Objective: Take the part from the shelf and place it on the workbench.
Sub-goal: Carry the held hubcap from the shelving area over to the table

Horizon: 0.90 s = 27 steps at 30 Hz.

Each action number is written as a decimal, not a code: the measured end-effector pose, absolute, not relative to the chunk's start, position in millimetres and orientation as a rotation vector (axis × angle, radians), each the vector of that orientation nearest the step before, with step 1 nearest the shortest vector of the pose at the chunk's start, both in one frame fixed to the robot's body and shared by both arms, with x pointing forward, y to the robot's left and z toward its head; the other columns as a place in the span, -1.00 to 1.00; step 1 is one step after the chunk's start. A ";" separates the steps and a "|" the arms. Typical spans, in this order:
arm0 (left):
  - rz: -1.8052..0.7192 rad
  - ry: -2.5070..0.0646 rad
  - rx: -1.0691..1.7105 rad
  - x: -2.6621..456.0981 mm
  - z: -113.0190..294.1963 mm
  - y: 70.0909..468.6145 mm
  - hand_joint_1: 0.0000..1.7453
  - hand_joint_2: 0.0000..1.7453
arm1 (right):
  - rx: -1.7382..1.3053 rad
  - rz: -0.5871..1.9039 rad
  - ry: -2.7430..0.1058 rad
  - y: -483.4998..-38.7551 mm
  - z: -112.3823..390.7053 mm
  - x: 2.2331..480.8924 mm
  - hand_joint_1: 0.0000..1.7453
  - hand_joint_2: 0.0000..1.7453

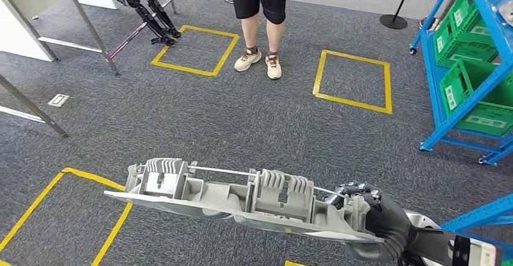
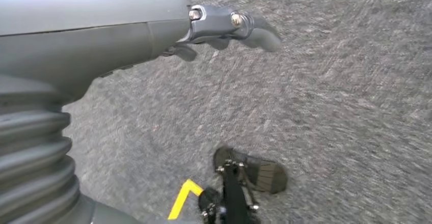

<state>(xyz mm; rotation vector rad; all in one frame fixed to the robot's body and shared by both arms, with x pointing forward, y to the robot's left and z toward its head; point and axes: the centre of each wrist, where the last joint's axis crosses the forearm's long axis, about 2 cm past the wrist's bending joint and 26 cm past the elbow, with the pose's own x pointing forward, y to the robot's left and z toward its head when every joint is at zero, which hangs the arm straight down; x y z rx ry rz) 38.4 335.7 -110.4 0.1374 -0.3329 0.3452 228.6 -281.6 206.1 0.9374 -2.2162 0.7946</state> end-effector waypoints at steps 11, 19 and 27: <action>0.374 -0.364 0.131 41.7 -109.9 336.8 -1.00 1.00 | 0.975 0.796 -2.224 -275.7 207.5 236.4 1.00 1.00; 0.376 -0.357 0.125 37.7 -110.6 333.5 -1.00 1.00 | 0.984 0.788 -2.231 -275.3 208.0 238.0 1.00 1.00; 0.381 -0.368 0.119 40.1 -110.6 330.9 -1.00 1.00 | 0.989 0.786 -2.218 -274.8 205.4 237.5 1.00 1.00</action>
